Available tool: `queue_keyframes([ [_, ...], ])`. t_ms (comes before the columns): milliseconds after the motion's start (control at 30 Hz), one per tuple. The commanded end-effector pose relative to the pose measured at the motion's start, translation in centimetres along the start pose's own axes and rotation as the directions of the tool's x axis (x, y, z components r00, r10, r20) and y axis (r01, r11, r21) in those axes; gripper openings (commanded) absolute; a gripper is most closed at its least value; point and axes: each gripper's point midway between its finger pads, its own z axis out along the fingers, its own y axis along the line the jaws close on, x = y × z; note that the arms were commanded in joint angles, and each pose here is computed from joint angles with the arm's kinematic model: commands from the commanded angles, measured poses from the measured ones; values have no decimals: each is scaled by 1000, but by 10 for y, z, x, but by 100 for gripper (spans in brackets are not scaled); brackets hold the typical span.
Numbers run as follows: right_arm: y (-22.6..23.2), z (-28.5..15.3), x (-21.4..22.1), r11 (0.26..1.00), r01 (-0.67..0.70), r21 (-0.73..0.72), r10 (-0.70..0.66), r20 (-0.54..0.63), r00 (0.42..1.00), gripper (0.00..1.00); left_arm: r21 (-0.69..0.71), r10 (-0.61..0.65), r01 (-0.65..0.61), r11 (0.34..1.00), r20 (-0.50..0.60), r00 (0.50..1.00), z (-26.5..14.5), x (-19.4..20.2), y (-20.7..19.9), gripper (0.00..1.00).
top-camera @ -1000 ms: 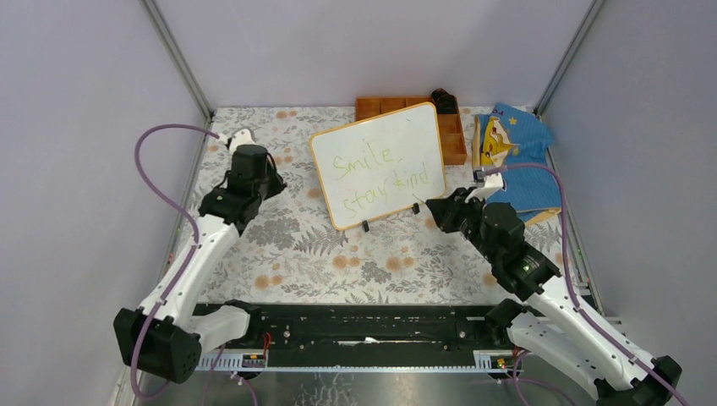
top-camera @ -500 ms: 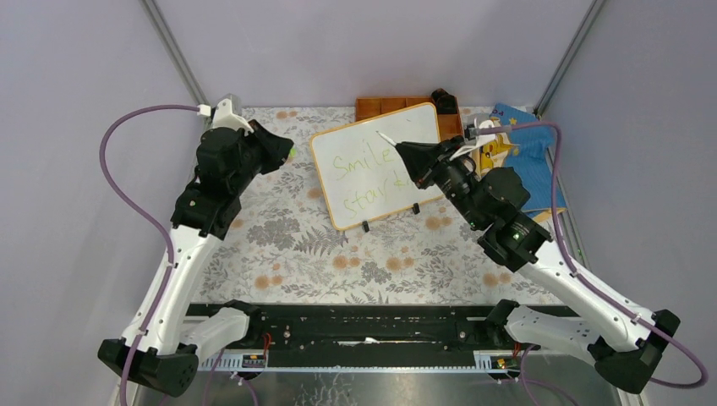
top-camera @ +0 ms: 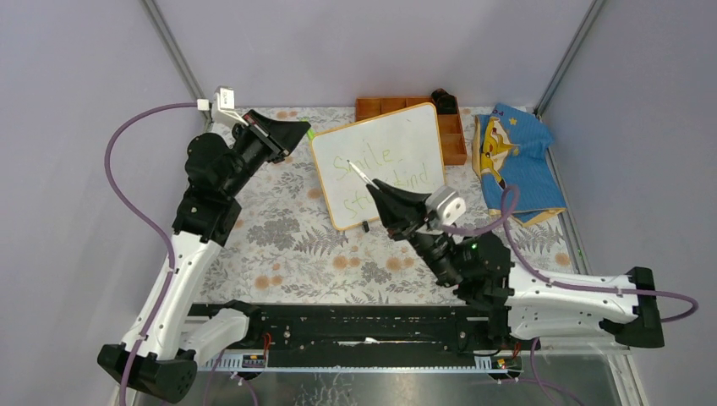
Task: Write a sentence on the whiteboard
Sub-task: Close the pen cap at the center of the board.
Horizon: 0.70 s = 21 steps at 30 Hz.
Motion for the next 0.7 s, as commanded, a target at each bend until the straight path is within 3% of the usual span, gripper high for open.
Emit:
queue_keyframes([
  [0, -15, -6, -21, 992, 58, 116, -74, 138, 988, 0, 225, -102, 89, 970, 46, 994, -8, -13, -48, 0],
  [333, -3, -2, -5, 989, 85, 119, -110, 222, 969, 0, 385, -265, 244, 890, 3, 964, -19, -12, -72, 0],
  [667, 18, 16, 6, 951, 250, 182, -291, 254, 922, 0, 437, -328, 299, 848, -11, 945, -31, -7, -74, 0],
])
